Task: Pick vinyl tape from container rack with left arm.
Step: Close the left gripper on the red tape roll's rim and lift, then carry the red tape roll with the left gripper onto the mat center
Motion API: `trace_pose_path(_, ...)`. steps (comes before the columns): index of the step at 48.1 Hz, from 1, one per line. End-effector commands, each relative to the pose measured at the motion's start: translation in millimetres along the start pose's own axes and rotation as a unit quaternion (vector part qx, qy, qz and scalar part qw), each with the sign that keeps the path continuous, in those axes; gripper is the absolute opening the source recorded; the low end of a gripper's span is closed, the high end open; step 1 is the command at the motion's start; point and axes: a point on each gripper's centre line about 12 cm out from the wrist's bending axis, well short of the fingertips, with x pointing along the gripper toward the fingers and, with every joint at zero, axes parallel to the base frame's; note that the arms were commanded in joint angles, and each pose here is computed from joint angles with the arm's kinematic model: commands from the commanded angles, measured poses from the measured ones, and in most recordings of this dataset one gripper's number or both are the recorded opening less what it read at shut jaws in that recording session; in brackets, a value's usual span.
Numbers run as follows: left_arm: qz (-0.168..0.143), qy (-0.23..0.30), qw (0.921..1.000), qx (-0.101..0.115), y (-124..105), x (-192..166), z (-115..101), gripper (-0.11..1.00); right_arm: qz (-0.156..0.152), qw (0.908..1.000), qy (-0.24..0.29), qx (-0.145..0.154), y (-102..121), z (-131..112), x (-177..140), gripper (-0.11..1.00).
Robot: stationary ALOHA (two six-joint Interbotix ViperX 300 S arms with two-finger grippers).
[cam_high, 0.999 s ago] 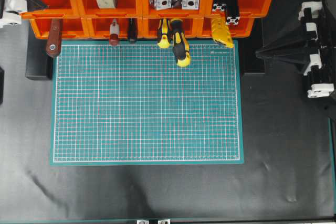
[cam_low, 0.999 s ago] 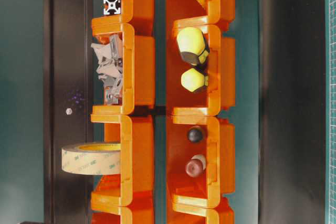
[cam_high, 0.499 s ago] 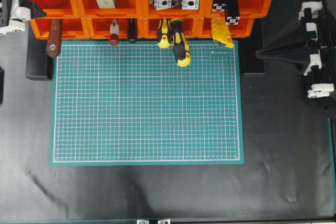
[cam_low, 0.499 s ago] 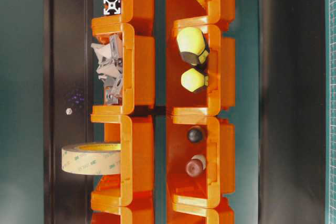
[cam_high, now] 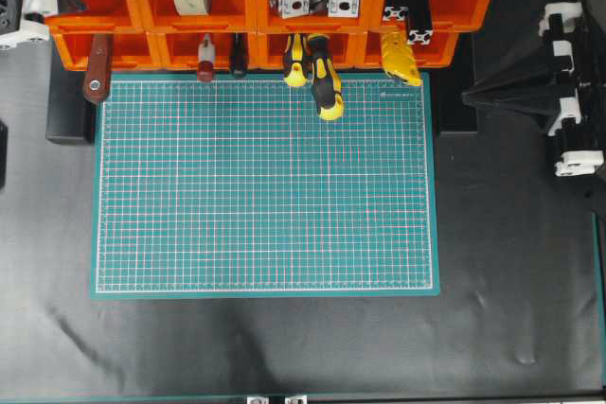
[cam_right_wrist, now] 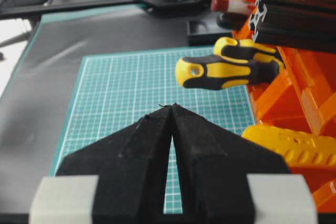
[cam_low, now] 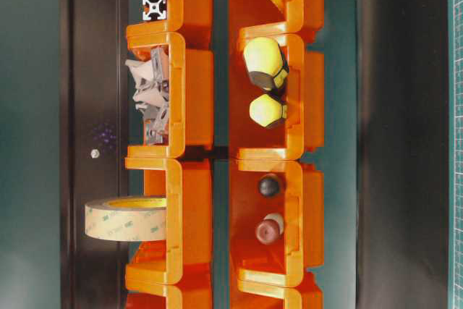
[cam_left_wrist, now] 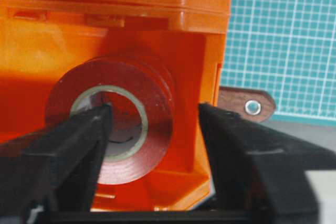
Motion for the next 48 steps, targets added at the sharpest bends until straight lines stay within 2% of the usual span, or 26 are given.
trace_pose_path(1, 0.005, -0.01, 0.9999, 0.0, 2.8, -6.3, 0.5, 0.56, 0.002, 0.9996, -0.028, 0.0, 1.4, 16.5, -0.1, 0.01)
trace_pose_path(8, 0.007, -0.016, 0.9998, 0.009, 3.6, -9.0, 2.9, 0.28, 0.003, 0.9994, -0.036, 0.001, 1.7, 19.2, -1.6, 0.01)
trace_pose_path(11, 0.008, -0.022, 0.9997, 0.011, 4.1, -12.6, 5.4, 0.2, 0.004, 0.9992, -0.04, 0.001, 1.8, 21.1, -3.4, 0.01)
trace_pose_path(21, 0.021, -0.078, 0.9967, 0.009, 10.8, -52.7, 22.3, 0.2, 0.005, 0.9985, -0.054, 0.0, 2.2, 25.5, -10.1, 0.01)
trace_pose_path(26, 0.019, -0.114, 0.9931, 0.02, 4.6, -76.1, 32.1, 0.2, 0.005, 0.9982, -0.06, -0.001, 2.4, 27.8, -12.6, 0.01)
trace_pose_path(31, 0.003, -0.149, 0.9878, 0.045, -15.0, -94.4, 41.8, 0.2, 0.005, 0.998, -0.063, -0.001, 2.5, 28.0, -13.7, 0.01)
trace_pose_path(38, -0.038, -0.184, 0.978, 0.09, -56.9, -105.9, 46.9, 0.2, 0.006, 0.998, -0.063, 0.002, 2.5, 28.6, -13.8, 0.01)
trace_pose_path(44, -0.084, -0.236, 0.9617, 0.111, -101.0, -104.0, 58.8, 0.2, 0.006, 0.998, -0.063, 0.002, 2.5, 28.0, -13.7, 0.01)
trace_pose_path(48, -0.106, -0.259, 0.9517, 0.127, -127.5, -90.6, 67.8, 0.2, 0.006, 0.998, -0.063, 0.002, 2.5, 28.0, -13.7, 0.01)
